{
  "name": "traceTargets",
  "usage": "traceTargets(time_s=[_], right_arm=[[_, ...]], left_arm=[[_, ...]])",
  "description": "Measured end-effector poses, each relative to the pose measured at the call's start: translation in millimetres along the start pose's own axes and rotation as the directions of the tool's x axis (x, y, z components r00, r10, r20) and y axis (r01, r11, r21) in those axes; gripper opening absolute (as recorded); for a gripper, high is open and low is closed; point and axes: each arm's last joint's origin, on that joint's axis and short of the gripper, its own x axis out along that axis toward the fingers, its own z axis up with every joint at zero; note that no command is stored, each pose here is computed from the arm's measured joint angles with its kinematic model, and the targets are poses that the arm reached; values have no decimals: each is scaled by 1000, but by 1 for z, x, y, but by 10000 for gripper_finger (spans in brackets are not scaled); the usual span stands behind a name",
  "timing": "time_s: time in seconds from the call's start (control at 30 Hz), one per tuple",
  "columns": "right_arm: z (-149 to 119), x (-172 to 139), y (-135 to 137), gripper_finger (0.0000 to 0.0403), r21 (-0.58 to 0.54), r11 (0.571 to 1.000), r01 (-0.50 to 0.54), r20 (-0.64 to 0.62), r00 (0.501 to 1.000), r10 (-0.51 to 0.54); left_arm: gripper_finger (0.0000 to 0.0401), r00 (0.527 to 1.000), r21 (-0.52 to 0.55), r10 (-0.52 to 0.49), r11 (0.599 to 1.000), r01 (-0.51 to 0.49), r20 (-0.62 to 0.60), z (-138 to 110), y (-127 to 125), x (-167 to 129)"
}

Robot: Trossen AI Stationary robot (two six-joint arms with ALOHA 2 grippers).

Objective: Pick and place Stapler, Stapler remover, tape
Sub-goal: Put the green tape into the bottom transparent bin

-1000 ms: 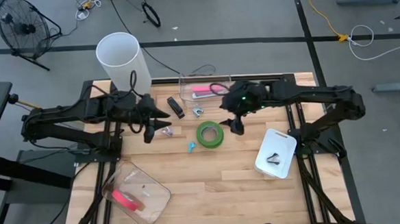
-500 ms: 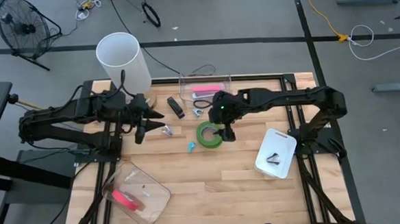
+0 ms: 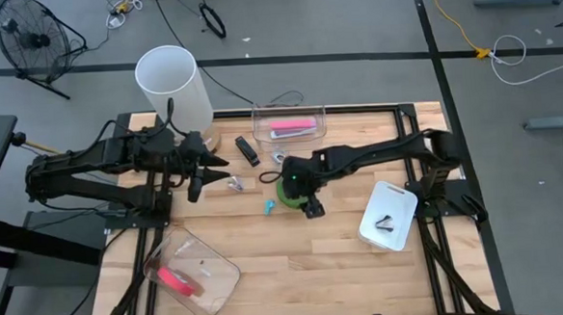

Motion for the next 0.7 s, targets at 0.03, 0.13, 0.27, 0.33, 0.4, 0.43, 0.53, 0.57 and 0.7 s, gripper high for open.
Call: traceTargets(time_s=[0.03,0.13,0.27,0.33,0.4,0.43,0.53,0.57,0.7], right_arm=[[0,4,1,320,-2,1000,-3,-5,1000,3],[0,12,0,320,1,1000,-5,-11,1000,5],[0,20,-1,320,26,1000,-7,-21,1000,7],[-1,25,-1,320,31,999,-9,-33,999,10],[-3,29,-1,320,44,999,-13,-49,999,15],[-2,31,-2,320,53,999,-11,-43,999,13],[-3,36,-2,320,108,994,-9,-53,998,15],[-2,38,-3,320,117,993,2,-48,999,4],[-2,38,-4,320,122,991,46,-56,998,-40]], left_arm=[[160,1000,0,0,1000,0,0,0,0,0],[160,1000,0,0,1000,0,0,0,0,0],[160,1000,0,-1,1000,1,4,0,0,0],[160,1000,-1,-1,1000,1,4,0,0,0],[160,1000,-2,-1,1000,1,4,0,0,0],[160,1000,-7,-1,1000,1,4,0,0,0],[160,1000,-14,-1,1000,1,4,0,0,0],[160,1000,-14,-1,1000,1,4,0,0,0],[160,1000,-14,-1,1000,1,3,0,0,0]])
